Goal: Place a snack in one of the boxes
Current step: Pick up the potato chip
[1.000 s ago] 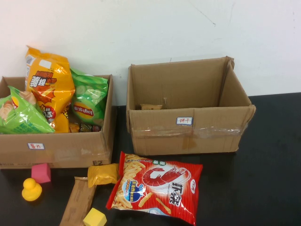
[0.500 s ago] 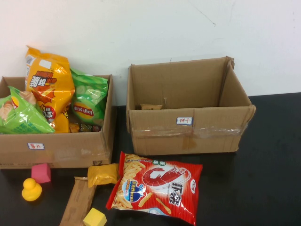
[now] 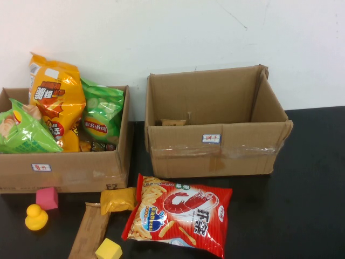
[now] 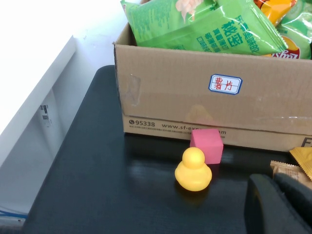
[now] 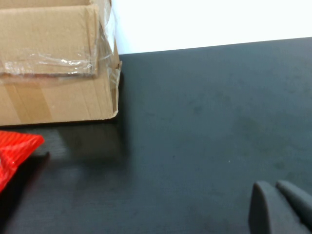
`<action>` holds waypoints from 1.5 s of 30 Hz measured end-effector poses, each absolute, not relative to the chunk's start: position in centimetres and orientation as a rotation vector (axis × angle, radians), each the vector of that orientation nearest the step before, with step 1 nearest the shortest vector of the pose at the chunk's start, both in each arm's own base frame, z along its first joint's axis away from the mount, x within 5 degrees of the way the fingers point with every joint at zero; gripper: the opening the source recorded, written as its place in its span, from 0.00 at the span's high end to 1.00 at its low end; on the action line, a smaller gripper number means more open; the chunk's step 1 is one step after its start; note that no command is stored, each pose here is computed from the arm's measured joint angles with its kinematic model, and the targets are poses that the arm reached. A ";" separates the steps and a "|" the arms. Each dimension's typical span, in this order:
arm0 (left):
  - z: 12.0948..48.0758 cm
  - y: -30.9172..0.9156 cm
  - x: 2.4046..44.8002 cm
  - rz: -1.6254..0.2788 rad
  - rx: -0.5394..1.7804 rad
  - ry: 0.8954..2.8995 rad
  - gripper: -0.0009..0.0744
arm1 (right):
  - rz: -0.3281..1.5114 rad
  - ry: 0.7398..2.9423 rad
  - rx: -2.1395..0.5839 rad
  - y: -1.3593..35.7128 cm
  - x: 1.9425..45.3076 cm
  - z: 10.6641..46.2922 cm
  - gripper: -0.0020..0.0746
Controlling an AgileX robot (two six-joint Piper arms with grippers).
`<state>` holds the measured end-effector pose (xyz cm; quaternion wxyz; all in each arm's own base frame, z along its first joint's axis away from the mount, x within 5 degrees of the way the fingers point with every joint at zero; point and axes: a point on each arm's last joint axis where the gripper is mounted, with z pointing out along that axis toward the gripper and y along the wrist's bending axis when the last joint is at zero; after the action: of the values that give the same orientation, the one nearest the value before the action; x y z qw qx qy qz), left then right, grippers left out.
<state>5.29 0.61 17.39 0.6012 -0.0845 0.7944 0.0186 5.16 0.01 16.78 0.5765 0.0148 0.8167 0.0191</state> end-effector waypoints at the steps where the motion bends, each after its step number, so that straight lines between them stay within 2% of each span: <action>1: 17.4 0.6 5.3 0.043 -0.196 1.841 0.99 | 0.045 1.912 0.035 0.0 5.2 16.8 0.98; 21: 17.4 0.6 5.3 0.043 -0.196 1.841 0.99 | 0.045 1.900 0.035 0.0 5.1 17.2 0.98; 25: 17.4 0.6 5.3 0.043 -0.196 1.841 0.99 | 0.014 1.847 0.025 -0.2 4.4 21.3 0.98; 31: 17.4 0.6 5.3 0.043 -0.196 1.843 0.99 | 0.005 1.737 0.052 -0.6 -0.7 31.7 0.98; 32: 17.4 0.6 5.3 0.043 -0.196 1.843 0.99 | -0.011 1.717 0.052 -0.7 -1.1 32.5 0.98; 39: 17.4 0.6 5.3 0.043 -0.196 1.843 0.99 | -0.098 1.754 0.014 -1.0 0.0 33.3 0.98; 43: 17.4 0.6 5.3 0.043 -0.196 1.843 0.99 | -0.242 1.820 -0.208 -0.8 1.3 33.3 0.98; 45: 17.4 0.6 5.3 0.043 -0.196 1.843 0.99 | -0.237 1.862 -0.359 -0.1 2.4 33.2 0.98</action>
<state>5.28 0.60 17.42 0.6004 -0.0844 0.7950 0.0184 2.43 -0.06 33.23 0.5772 -0.1535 0.7956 -0.1014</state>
